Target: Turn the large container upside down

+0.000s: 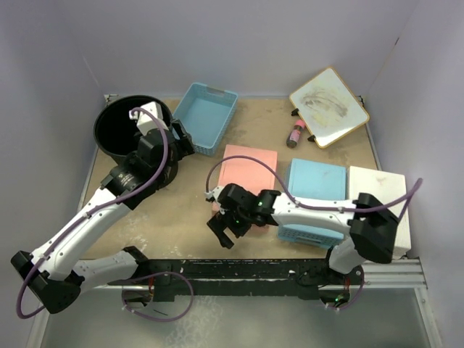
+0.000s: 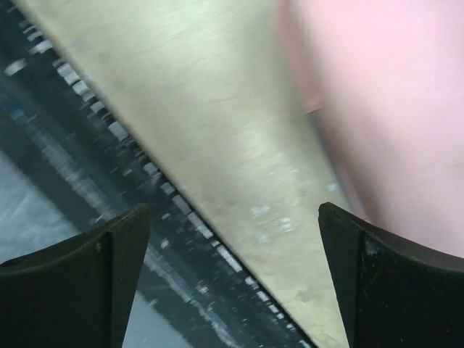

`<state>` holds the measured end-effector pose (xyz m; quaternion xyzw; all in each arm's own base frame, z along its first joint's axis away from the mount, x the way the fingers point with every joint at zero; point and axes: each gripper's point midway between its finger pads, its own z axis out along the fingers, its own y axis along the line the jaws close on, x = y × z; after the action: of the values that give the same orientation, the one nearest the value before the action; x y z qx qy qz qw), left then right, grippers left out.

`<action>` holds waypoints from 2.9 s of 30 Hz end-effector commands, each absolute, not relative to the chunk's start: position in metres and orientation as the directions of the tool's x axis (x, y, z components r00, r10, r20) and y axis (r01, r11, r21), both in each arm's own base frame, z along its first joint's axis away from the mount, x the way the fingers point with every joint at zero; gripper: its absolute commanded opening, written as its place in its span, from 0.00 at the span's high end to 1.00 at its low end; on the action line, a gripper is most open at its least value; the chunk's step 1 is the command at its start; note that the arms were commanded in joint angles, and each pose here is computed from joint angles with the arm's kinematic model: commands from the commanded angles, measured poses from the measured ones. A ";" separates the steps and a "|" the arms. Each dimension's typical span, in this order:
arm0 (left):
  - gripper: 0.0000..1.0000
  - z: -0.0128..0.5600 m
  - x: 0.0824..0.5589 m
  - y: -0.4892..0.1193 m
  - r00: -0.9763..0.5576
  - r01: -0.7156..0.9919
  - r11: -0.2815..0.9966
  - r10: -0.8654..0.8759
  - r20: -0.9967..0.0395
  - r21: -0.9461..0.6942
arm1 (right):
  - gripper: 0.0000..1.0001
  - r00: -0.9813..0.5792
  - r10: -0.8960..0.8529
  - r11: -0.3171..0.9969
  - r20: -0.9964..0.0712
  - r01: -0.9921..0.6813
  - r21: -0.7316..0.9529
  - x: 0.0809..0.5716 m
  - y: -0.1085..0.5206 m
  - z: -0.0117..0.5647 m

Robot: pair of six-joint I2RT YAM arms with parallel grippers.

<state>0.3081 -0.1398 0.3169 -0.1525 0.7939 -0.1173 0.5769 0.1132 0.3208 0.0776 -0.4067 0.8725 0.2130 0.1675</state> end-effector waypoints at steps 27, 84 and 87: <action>0.28 0.313 0.287 -0.134 -0.373 -0.093 0.937 -0.347 -0.860 -0.338 | 0.00 -0.687 -0.229 0.960 -0.689 -0.275 -0.045 0.429 0.278 0.076; 1.00 0.156 0.566 -0.251 -0.626 0.177 0.984 0.090 -0.775 -0.029 | 0.02 -0.595 0.130 0.989 -0.793 0.016 0.150 0.264 0.123 0.181; 1.00 0.209 0.564 -0.251 -0.557 0.195 0.979 0.069 -0.828 -0.050 | 0.02 -0.591 0.131 0.988 -0.796 0.010 0.155 0.267 0.126 0.184</action>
<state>0.5522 -0.2500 0.0863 0.0844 0.9293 -0.0276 0.3585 0.2569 0.1248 0.1684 0.0251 0.9008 0.0652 0.4285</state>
